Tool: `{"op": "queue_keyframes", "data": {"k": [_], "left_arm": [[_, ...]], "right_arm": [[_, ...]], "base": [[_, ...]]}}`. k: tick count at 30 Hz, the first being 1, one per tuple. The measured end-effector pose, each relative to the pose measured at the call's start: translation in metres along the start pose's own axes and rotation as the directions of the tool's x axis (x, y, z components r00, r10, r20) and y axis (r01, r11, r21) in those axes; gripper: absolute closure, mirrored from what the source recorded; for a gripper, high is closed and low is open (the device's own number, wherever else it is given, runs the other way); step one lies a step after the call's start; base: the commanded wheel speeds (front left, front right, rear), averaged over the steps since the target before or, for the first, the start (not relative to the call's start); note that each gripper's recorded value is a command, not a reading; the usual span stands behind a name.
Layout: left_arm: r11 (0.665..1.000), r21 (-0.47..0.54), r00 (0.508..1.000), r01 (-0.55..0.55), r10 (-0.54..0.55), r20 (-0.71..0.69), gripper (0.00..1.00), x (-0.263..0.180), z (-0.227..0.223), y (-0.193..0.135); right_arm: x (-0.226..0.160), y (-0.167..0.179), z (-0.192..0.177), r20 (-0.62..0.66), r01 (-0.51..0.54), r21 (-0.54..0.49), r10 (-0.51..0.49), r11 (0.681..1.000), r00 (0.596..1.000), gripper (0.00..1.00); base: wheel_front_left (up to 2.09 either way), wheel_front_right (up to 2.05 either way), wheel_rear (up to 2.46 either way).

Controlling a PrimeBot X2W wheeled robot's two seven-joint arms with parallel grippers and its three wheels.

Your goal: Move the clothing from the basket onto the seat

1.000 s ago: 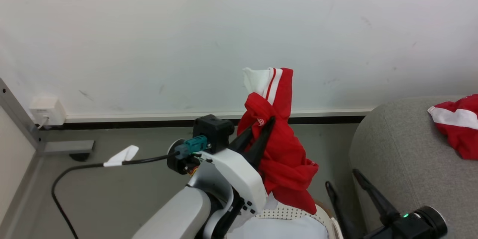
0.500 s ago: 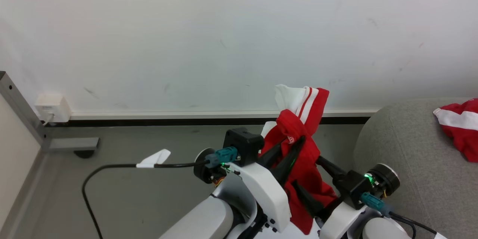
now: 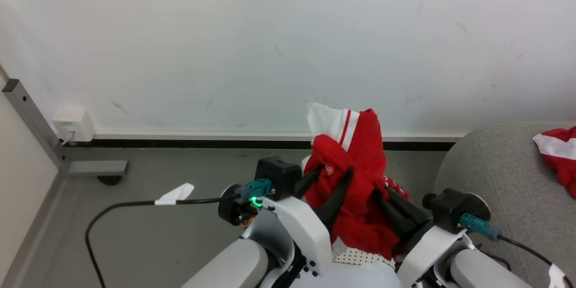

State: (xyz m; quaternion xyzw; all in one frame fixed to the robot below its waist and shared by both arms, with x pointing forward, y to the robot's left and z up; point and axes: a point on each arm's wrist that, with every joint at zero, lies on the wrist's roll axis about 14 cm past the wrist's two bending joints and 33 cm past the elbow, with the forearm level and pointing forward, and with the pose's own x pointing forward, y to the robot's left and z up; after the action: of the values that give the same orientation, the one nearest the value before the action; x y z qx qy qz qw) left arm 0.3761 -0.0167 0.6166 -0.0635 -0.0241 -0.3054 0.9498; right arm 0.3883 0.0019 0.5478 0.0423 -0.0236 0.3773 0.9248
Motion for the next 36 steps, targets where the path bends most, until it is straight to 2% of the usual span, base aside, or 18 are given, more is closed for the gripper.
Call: {"op": "queue_keyframes", "data": {"k": [8,14,26,31,36], "left_arm": [[0.999,0.006,0.997,-0.047,0.047,-0.061,0.0,-0.005,-0.035,0.018],[1.0,-0.003,0.996,-0.022,0.022,-0.088,0.0,0.0,-0.055,0.012],[0.988,-0.034,0.983,0.154,-0.156,-0.099,0.0,0.029,-0.07,-0.043],[0.967,-0.052,0.963,0.25,-0.254,-0.095,0.0,0.042,-0.073,-0.075],[0.932,-0.074,0.927,0.355,-0.361,-0.102,0.0,0.049,-0.079,-0.11]], "right_arm": [[-0.013,-0.043,0.036,0.106,0.105,0.016,-0.106,0.994,0.989,1.0],[-0.036,-0.074,0.049,0.147,0.194,-0.002,-0.191,0.981,0.97,1.0],[-0.099,-0.118,0.062,0.186,0.377,-0.024,-0.366,0.926,0.912,1.0],[-0.13,-0.133,0.061,0.185,0.457,-0.027,-0.445,0.889,0.876,1.0],[-0.162,-0.146,0.061,0.18,0.531,-0.034,-0.518,0.847,0.837,1.0]], "base": [[0.0,0.0,0.0],[0.0,0.0,0.0],[0.0,0.0,0.0],[0.0,0.0,0.0],[0.0,0.0,0.0]]}}
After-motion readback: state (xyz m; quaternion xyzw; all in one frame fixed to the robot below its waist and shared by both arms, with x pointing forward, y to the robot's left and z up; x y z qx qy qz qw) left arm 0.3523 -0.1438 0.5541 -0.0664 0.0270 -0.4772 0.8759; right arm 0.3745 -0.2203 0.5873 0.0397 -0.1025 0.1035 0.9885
